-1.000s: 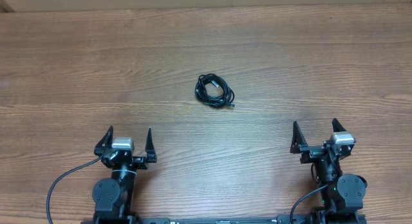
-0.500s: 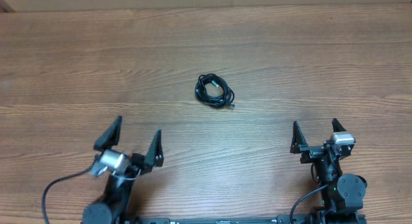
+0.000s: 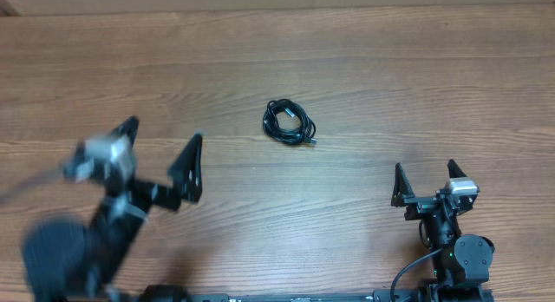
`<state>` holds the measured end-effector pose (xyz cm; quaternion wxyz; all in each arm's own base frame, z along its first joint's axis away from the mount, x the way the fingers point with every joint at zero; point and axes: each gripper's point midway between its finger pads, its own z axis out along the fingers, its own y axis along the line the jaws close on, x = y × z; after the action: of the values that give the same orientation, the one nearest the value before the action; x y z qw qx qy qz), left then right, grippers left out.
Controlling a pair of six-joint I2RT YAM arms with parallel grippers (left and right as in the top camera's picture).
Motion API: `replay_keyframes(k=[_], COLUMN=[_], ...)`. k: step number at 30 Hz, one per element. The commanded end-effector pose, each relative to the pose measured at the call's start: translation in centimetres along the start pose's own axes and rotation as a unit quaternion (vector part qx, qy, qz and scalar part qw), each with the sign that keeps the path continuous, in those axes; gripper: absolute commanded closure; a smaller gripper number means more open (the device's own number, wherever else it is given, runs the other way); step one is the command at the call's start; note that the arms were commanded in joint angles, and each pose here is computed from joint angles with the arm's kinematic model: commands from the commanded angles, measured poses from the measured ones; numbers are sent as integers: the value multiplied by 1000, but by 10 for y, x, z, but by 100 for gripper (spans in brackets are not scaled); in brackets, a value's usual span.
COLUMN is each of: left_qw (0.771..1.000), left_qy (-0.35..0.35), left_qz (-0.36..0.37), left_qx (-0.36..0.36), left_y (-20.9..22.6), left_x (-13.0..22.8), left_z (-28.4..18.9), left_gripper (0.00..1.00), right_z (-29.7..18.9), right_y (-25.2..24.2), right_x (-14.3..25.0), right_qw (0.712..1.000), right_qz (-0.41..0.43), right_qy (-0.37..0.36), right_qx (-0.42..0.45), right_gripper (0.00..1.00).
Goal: Untangle cables
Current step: 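Reach the left gripper forward and grasp the black cable bundle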
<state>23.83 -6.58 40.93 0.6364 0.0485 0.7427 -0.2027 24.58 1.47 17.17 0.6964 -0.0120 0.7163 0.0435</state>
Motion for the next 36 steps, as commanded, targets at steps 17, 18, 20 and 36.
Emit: replay_keyframes(k=[17, 18, 20, 36], left_qw=[835, 832, 832, 816], left_qy=[538, 542, 545, 528], left_qz=[-97, -92, -88, -232], left_qx=[-67, -66, -61, 23], left_y=[1, -1, -2, -36], left_x=[208, 217, 232, 318], left_z=[146, 153, 170, 272], left_gripper=[0, 0, 0, 16], right_z=[0, 0, 0, 0], right_y=[-2, -2, -2, -2], right_x=[2, 2, 2, 2], right_qw=[1000, 1000, 1000, 1000], right_qz=[-3, -3, -3, -3], right_qy=[-2, -2, -2, -2], right_qx=[6, 6, 6, 6], right_gripper=[0, 0, 0, 0])
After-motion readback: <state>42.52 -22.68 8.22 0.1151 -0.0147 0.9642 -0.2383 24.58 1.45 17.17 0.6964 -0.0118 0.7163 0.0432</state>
